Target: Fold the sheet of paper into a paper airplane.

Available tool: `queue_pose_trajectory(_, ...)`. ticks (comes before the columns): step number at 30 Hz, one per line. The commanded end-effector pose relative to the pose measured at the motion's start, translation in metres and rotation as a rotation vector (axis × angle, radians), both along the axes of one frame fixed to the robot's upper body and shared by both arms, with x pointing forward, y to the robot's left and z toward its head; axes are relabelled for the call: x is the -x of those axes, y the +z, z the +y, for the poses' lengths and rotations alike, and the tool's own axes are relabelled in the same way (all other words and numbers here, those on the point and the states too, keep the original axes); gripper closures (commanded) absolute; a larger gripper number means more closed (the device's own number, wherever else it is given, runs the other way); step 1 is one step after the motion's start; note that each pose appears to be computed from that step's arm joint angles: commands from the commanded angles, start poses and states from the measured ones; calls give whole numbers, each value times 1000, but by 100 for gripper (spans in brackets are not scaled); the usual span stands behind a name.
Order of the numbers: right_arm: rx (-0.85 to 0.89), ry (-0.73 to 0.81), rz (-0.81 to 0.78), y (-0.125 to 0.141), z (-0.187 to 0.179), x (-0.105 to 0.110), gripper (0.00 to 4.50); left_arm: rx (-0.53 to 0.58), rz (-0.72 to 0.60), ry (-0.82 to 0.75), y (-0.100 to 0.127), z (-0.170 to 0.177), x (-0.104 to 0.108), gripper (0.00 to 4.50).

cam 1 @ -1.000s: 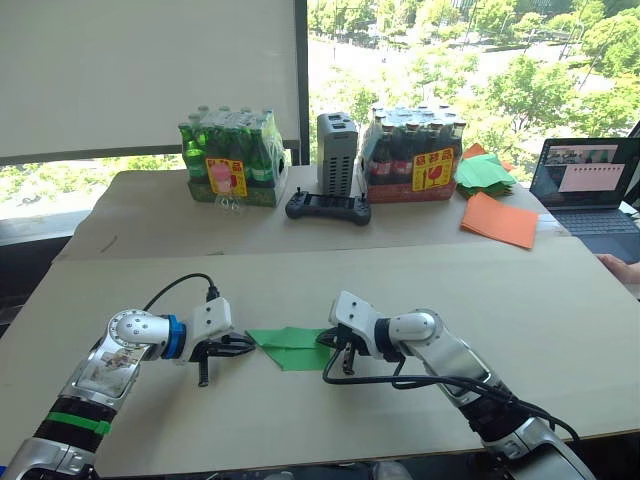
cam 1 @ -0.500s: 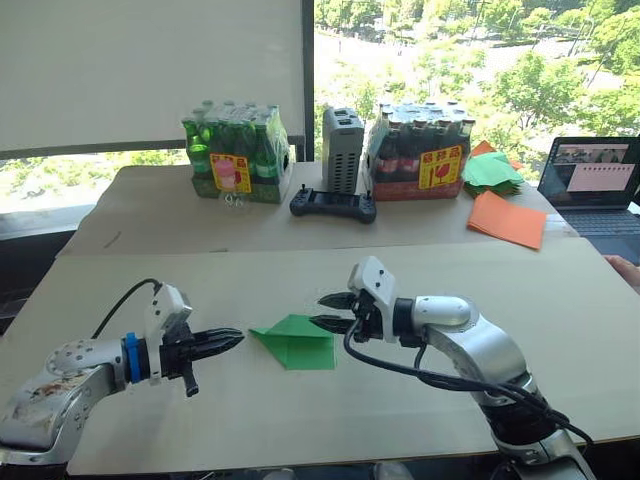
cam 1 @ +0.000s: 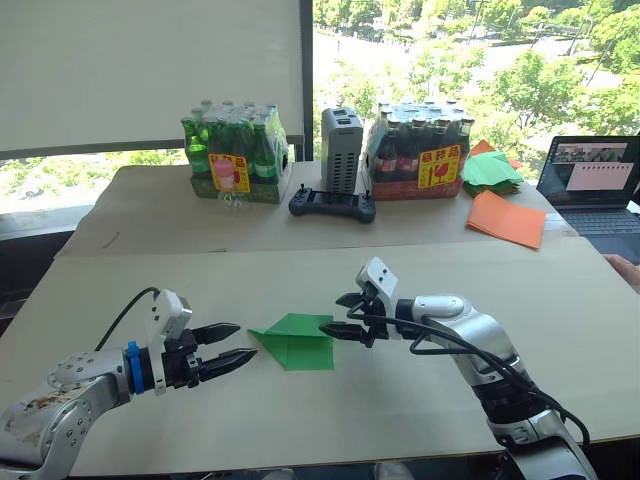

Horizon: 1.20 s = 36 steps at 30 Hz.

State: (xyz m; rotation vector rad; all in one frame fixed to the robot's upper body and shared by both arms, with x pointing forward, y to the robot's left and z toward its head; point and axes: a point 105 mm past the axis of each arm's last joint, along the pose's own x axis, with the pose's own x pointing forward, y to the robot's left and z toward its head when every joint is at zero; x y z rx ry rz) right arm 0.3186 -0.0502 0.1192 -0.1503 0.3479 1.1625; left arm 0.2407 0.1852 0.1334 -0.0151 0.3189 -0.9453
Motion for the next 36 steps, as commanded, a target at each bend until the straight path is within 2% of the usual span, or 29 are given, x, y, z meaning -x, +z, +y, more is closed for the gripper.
queue_pose_trajectory(1,-77,46,29,14,5,0,44,4,-33,-22,8,-7,4,34)
queue_pose_trajectory(6,-94,56,92,9,6,-1,44,12,-35,-21,9,-9,7,34)
queue_pose_trajectory(9,-99,60,109,7,7,-1,124,16,-33,-19,10,-9,8,28)
queue_pose_trajectory(12,-92,62,115,4,7,-1,225,12,-32,-21,9,-9,9,28)
queue_pose_trajectory(14,-87,60,117,2,6,-1,315,8,-33,-18,9,-9,8,28)
queue_pose_trajectory(18,-84,60,117,-1,8,0,443,34,-40,-11,14,-9,8,28)
queue_pose_trajectory(19,-82,62,117,-2,9,1,450,42,-40,-9,14,-9,8,82)
queue_pose_trajectory(26,-108,61,92,4,11,2,450,42,-49,-4,18,-7,5,317)
queue_pose_trajectory(29,-142,59,12,17,13,1,450,41,-46,-8,18,-8,5,412)
queue_pose_trajectory(33,-236,64,-228,59,15,1,450,41,-47,-10,18,-8,4,412)
queue_pose_trajectory(36,-257,114,-544,96,17,14,450,49,-54,-3,21,-7,1,412)
